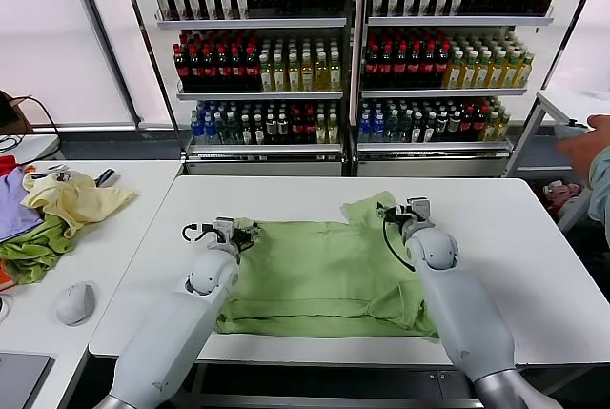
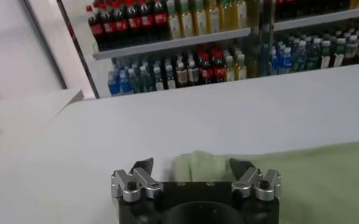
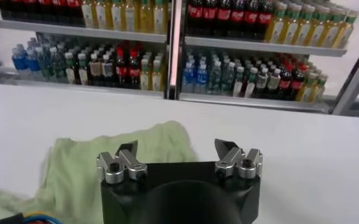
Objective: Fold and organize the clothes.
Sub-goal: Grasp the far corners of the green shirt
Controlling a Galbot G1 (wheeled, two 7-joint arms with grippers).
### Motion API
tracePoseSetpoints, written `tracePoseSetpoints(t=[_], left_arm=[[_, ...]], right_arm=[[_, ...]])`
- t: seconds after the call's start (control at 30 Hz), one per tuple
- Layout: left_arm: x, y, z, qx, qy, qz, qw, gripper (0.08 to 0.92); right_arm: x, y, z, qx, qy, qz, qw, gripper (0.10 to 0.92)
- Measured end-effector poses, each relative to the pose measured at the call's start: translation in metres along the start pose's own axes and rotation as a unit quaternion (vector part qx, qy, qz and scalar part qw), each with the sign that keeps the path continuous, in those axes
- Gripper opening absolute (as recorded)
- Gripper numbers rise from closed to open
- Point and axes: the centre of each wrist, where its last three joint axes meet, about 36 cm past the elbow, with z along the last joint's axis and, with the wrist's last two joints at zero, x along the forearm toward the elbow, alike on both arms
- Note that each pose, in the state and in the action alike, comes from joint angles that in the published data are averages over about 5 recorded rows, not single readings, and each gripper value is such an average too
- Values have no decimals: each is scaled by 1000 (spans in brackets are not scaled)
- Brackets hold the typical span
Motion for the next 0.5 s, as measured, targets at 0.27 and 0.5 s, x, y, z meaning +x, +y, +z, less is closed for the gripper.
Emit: tracePoseSetpoints(t=[0.27, 0.5], left_arm=[[-3, 2, 3, 14, 17, 11, 1000, 577], [-1, 4, 9, 26, 24, 23, 999, 377]], right_arm=[[-12, 1, 6, -5, 21, -1, 1000, 673], [-13, 0, 13, -13, 29, -10, 999, 475]])
